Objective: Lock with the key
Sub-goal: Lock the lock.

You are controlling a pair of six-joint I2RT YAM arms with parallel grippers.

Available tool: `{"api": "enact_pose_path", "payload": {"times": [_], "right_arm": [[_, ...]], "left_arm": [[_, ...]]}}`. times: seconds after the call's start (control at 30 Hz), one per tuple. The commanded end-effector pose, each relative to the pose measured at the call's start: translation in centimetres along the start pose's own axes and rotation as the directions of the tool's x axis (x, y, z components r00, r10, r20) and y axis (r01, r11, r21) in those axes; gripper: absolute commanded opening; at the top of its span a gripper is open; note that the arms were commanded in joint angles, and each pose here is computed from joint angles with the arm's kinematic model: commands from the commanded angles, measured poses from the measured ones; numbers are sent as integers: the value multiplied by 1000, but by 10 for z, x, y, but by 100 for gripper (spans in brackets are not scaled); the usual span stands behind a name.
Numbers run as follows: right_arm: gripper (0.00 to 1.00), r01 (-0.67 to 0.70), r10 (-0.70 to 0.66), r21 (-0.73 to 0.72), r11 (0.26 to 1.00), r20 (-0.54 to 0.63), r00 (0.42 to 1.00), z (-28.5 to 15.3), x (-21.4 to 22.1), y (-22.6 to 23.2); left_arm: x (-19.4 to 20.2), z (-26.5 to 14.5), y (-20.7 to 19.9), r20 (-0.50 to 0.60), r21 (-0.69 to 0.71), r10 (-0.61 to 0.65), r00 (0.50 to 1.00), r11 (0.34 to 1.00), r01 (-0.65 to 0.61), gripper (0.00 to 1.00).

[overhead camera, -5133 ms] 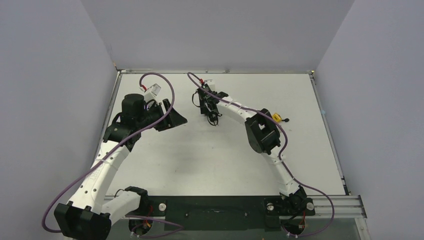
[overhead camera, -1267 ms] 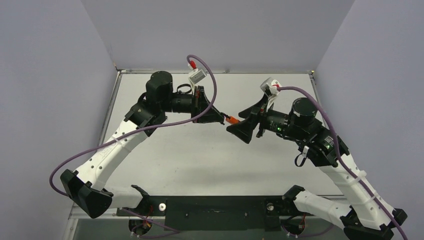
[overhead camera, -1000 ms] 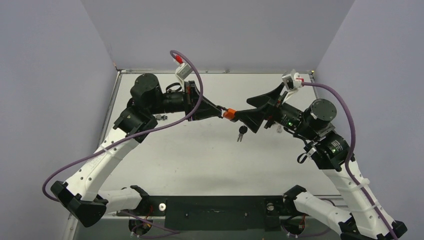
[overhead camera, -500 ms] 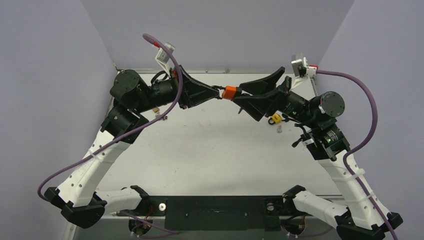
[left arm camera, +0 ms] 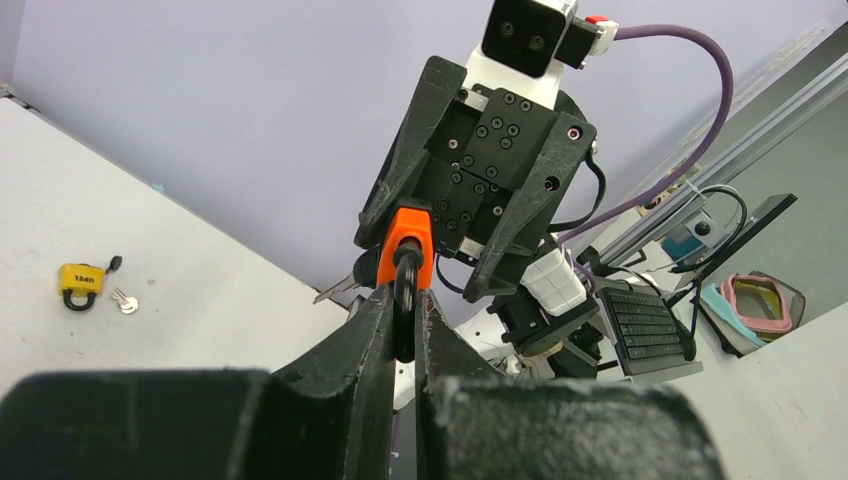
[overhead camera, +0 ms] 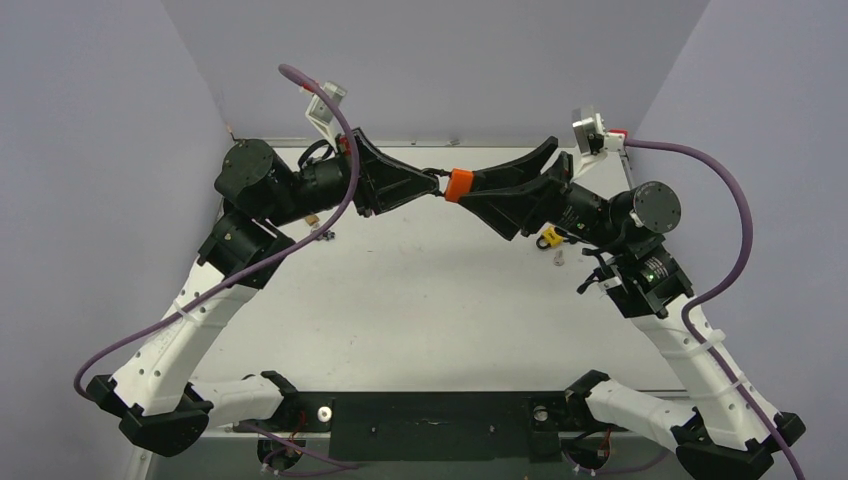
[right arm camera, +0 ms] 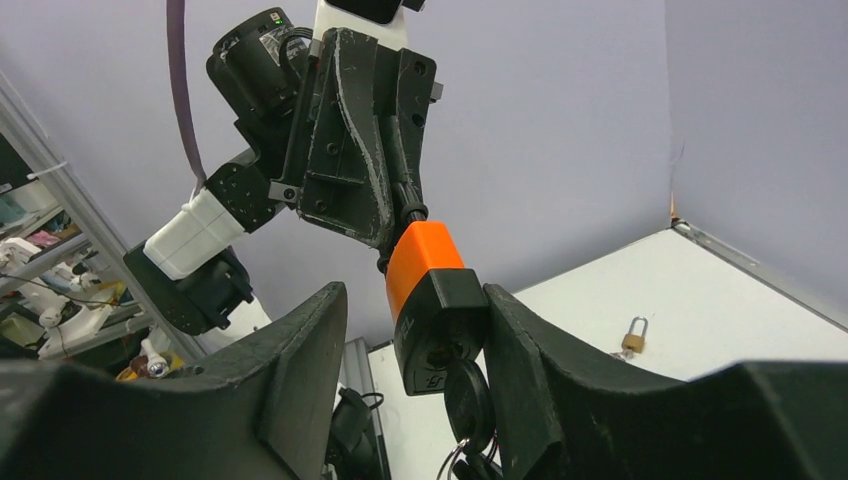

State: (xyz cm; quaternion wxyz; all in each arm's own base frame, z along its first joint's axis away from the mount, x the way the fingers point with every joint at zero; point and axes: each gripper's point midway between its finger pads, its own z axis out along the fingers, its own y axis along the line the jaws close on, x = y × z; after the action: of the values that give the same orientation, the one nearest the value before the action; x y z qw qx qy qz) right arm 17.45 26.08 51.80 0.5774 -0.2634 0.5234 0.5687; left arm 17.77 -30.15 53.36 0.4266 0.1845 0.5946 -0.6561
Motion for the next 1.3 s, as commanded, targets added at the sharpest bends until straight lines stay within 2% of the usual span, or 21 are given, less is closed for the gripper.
{"api": "enact_pose_path", "payload": {"times": [0.0, 0.2, 0.73, 0.8, 0.83, 0.87, 0.9, 1.0, 1.03, 1.17, 1.27], "right_arm": [[45, 53, -48, -76, 996, 55, 997, 1, -21, 26], [41, 35, -30, -83, 996, 64, 997, 1, -21, 27], [38, 13, -9, -90, 996, 45, 999, 1, -13, 26], [30, 6, -2, -91, 996, 42, 999, 1, -12, 26], [18, 3, 1, -92, 996, 42, 999, 1, -12, 26], [12, -2, 6, -92, 996, 43, 999, 1, -12, 26], [1, -5, 9, -92, 996, 44, 999, 1, -12, 26], [0, -12, 16, -86, 996, 43, 999, 0, -11, 26], [0, -15, 18, -83, 996, 40, 999, 0, -11, 25], [0, -21, 24, -74, 997, 32, 999, -9, -7, 28], [0, -29, 31, -74, 997, 24, 999, -15, -4, 31]], "left_arm": [[-25, -5, -27, 92, 47, 57, 994, 997, -61, 0], [-22, -7, -24, 94, 40, 64, 994, 997, -68, 0], [-26, -8, -28, 117, 57, 88, 989, 994, -95, 0], [-25, -8, -28, 116, 59, 87, 989, 994, -95, 0], [-24, -7, -27, 114, 58, 85, 990, 994, -92, 0], [-23, -8, -27, 111, 61, 87, 990, 994, -94, 0], [-22, -8, -27, 105, 64, 87, 991, 993, -94, 0], [-10, -9, -17, 62, 41, 84, 995, 995, -87, 0], [-6, -11, -16, 45, 36, 89, 995, 995, -91, 3], [20, -24, 0, -56, -29, 113, 992, 993, -115, 29], [30, -34, -1, -102, -27, 153, 983, 987, -156, 38]]}}
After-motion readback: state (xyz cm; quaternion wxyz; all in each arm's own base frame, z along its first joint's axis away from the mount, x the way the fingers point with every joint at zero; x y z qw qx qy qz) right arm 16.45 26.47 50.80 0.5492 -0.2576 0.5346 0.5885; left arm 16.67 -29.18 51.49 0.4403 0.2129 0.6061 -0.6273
